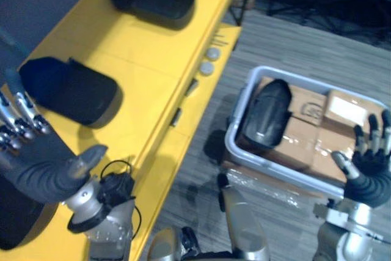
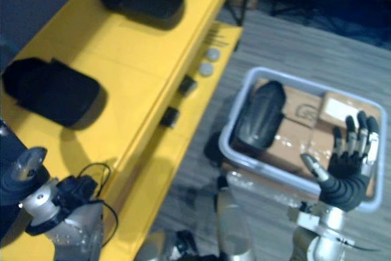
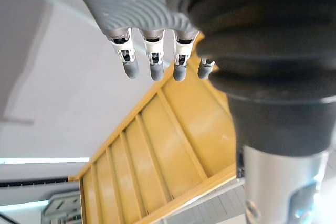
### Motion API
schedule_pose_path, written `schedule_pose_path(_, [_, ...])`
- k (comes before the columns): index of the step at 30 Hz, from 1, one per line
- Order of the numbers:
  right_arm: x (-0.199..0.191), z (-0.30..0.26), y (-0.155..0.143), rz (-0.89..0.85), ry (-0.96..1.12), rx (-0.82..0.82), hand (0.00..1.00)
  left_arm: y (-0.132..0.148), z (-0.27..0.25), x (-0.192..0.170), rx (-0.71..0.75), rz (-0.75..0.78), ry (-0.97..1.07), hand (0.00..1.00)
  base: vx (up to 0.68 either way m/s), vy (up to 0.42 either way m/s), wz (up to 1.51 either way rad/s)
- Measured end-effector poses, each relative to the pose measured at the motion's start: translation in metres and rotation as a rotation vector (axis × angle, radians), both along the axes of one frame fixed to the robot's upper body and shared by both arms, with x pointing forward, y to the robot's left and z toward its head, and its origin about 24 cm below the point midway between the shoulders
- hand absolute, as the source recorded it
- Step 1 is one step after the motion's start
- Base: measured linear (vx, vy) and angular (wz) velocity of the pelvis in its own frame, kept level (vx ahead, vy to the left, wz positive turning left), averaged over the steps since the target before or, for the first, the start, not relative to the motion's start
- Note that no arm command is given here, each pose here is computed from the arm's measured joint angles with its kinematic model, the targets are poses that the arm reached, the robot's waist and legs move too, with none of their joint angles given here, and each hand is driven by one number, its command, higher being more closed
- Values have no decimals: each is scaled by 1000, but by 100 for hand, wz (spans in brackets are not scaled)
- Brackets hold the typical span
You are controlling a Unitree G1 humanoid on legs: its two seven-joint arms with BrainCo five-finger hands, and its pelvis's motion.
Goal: Walk over and take plastic housings, then place them on the shelf
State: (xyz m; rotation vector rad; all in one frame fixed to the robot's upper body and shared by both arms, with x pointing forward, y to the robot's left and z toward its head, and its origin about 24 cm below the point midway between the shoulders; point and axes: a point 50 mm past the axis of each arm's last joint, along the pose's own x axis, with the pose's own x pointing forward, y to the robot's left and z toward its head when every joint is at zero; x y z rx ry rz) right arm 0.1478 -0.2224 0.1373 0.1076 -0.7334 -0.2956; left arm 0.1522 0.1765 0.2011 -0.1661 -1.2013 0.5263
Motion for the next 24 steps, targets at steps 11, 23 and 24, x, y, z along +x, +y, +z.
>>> schedule_pose_path(11, [18,-9,-29,-178,109,-71,0,15,0,14,51,149,43,0,-50,-28,-66])
schedule_pose_path(23, [-21,-45,-67,-417,246,88,0,18,-21,8,-43,125,164,0,-36,-50,-7])
schedule_pose_path(24, [-21,-48,-67,-412,259,94,0,20,-24,9,-49,104,185,0,-60,21,0])
